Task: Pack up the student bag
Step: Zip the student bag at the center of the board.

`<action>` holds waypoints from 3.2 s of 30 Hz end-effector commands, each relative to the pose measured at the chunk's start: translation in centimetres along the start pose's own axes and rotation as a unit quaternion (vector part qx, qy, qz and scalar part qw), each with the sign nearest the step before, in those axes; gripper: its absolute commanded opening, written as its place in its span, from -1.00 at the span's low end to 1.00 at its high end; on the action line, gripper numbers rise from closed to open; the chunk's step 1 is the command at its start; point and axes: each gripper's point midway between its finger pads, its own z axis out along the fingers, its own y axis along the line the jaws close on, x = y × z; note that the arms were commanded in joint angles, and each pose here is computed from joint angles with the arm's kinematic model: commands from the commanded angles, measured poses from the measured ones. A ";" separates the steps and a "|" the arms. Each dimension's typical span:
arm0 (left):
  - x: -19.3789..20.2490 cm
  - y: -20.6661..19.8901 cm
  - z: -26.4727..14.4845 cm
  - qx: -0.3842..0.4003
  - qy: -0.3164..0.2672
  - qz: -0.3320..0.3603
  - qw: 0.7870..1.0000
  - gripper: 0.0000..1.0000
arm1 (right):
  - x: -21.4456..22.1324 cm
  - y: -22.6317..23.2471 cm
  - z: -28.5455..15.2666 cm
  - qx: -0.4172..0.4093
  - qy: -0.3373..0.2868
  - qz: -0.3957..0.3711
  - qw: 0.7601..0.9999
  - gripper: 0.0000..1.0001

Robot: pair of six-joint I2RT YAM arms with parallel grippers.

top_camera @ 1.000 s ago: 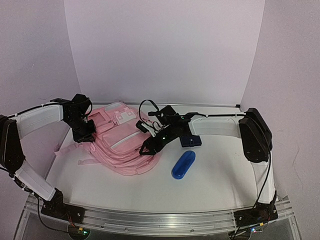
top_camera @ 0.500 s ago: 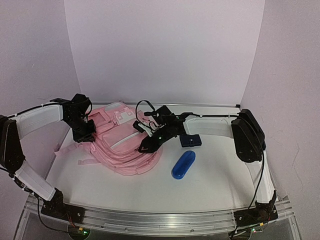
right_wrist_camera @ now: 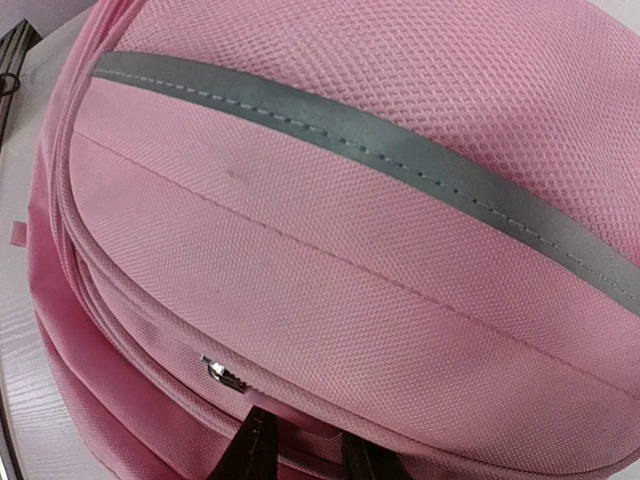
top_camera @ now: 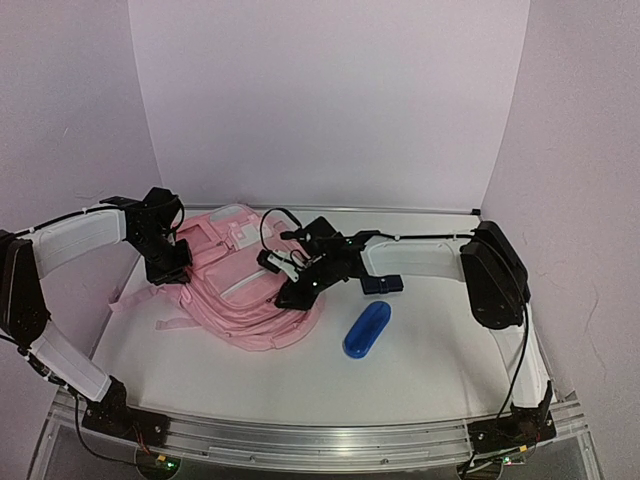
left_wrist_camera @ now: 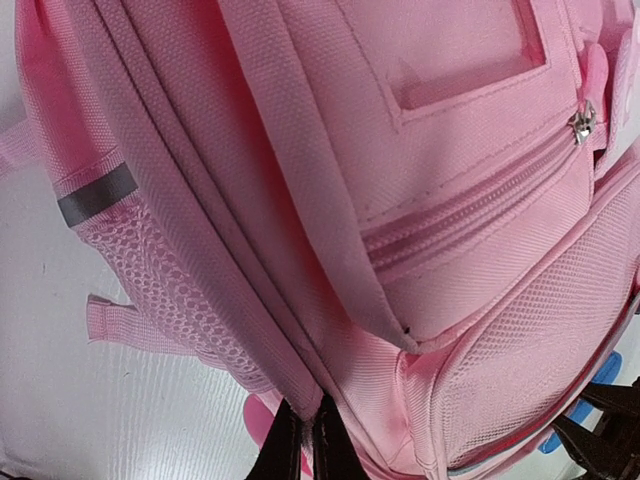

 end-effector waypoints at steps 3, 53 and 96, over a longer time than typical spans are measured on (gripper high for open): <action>-1.4 -2.4 -1.4 0.049 -0.025 0.014 0.998 -0.98 | -0.1 1.6 0.4 -0.003 0.002 -0.039 0.999 -0.44; -2.0 -4.8 -12.4 0.281 -0.133 -0.004 0.950 0.26 | -2.7 4.6 -4.1 -0.049 -0.013 0.024 0.998 -1.00; 3.8 3.5 -1.9 0.067 -0.015 -0.172 0.983 -0.99 | 1.8 -2.4 -7.0 0.002 0.032 0.013 0.999 -1.00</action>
